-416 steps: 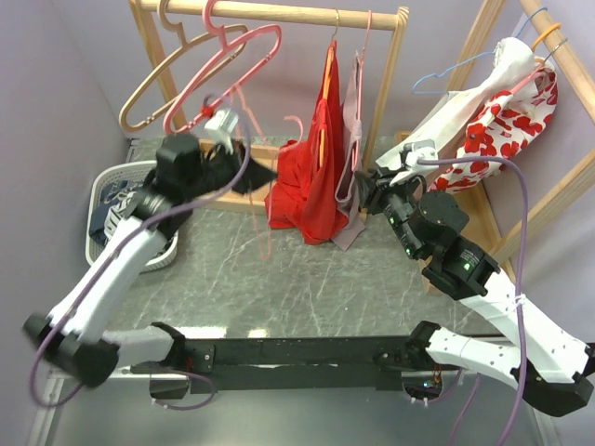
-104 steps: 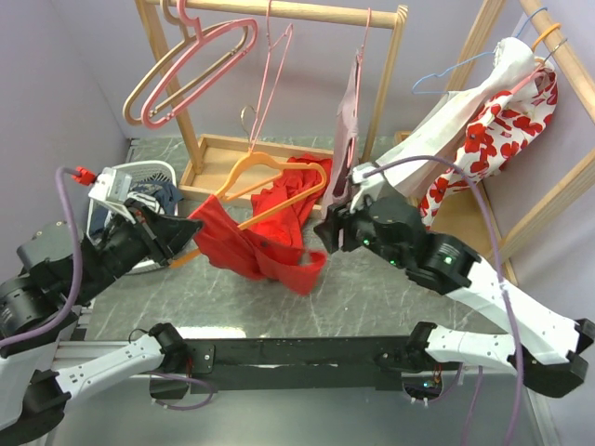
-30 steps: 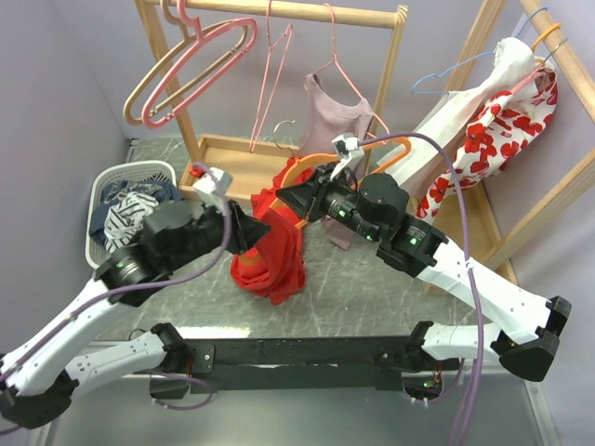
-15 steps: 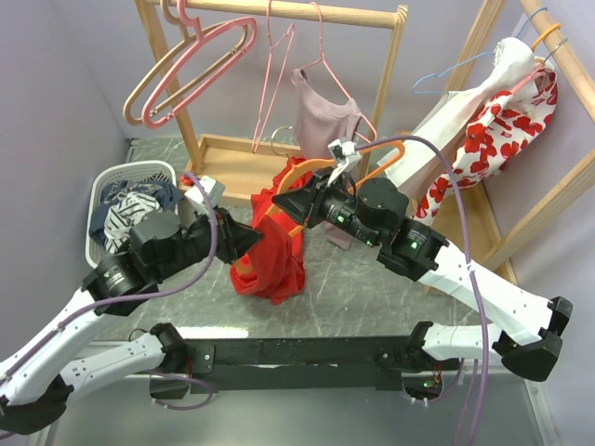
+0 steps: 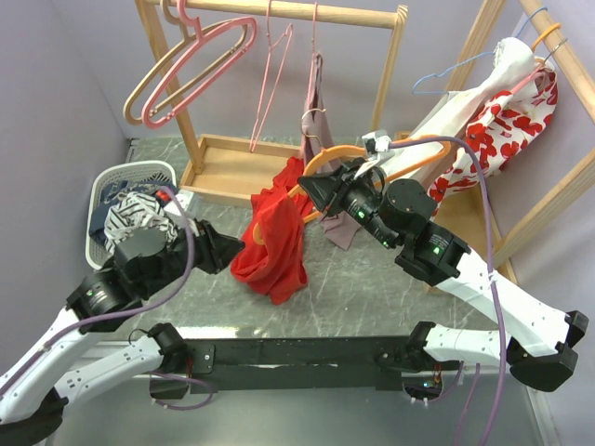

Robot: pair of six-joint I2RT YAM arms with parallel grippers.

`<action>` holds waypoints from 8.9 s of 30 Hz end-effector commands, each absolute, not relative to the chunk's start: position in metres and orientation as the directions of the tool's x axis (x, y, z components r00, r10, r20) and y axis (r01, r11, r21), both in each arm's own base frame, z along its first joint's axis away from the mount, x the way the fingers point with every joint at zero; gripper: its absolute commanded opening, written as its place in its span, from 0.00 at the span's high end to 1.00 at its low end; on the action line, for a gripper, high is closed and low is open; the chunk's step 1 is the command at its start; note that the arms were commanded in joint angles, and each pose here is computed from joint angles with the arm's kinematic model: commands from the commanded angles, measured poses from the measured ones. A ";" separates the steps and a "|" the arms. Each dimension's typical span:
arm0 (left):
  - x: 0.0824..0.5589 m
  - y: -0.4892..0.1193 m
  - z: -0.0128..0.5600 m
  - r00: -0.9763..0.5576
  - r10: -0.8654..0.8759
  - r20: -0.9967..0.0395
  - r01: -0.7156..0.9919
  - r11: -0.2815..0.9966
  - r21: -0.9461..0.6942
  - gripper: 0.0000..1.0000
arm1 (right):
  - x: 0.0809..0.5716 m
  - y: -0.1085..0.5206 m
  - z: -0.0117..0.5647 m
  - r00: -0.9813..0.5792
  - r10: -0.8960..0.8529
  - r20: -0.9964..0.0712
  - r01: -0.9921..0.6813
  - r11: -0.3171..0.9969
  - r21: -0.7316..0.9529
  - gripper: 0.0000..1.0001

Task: Remove the tank top from the hanger
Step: Remove the tank top from the hanger, then pick up the tank top from the center of the board, then place the tank top in the bin, then place the hanger at the clothesline.

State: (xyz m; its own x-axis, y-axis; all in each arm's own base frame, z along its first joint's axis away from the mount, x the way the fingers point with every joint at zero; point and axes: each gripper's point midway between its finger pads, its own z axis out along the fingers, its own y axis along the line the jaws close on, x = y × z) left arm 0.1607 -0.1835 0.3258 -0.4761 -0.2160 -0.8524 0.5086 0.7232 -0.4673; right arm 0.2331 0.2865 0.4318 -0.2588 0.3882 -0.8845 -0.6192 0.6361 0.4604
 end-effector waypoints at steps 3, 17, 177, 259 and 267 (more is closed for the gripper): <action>0.176 -0.220 0.314 -0.503 -0.227 -0.834 0.544 0.666 -0.510 0.43 | 0.233 0.269 0.463 -0.162 0.453 -0.877 -0.611 0.651 0.450 1.00; 0.171 -0.241 0.314 -0.482 -0.255 -0.838 0.633 0.560 -0.534 0.27 | 0.239 0.253 0.473 -0.112 0.461 -0.880 -0.562 0.701 0.439 1.00; 0.374 0.151 0.254 -0.257 -0.457 -0.852 -0.645 0.737 -0.201 0.87 | 0.237 0.214 0.462 -0.037 0.455 -0.890 -0.490 0.767 0.413 0.98; 0.221 -0.227 0.410 -0.326 -0.169 -0.930 0.751 0.551 -0.363 0.99 | 0.231 0.307 0.470 -0.247 0.351 -0.903 -0.726 0.550 0.413 0.99; 0.204 -0.194 0.467 -0.185 -0.285 -0.940 0.716 0.617 -0.328 0.99 | 0.235 0.308 0.450 -0.281 0.293 -0.914 -0.702 0.586 0.404 0.94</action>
State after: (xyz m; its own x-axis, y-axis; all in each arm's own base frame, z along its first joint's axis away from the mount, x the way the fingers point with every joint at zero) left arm 0.1929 -0.2364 0.3979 -0.3679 -0.1014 -0.9243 0.8054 0.4621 -0.3712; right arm 0.2233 0.3311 0.4499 -0.3304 0.3126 -0.8906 -0.7451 0.4929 0.4494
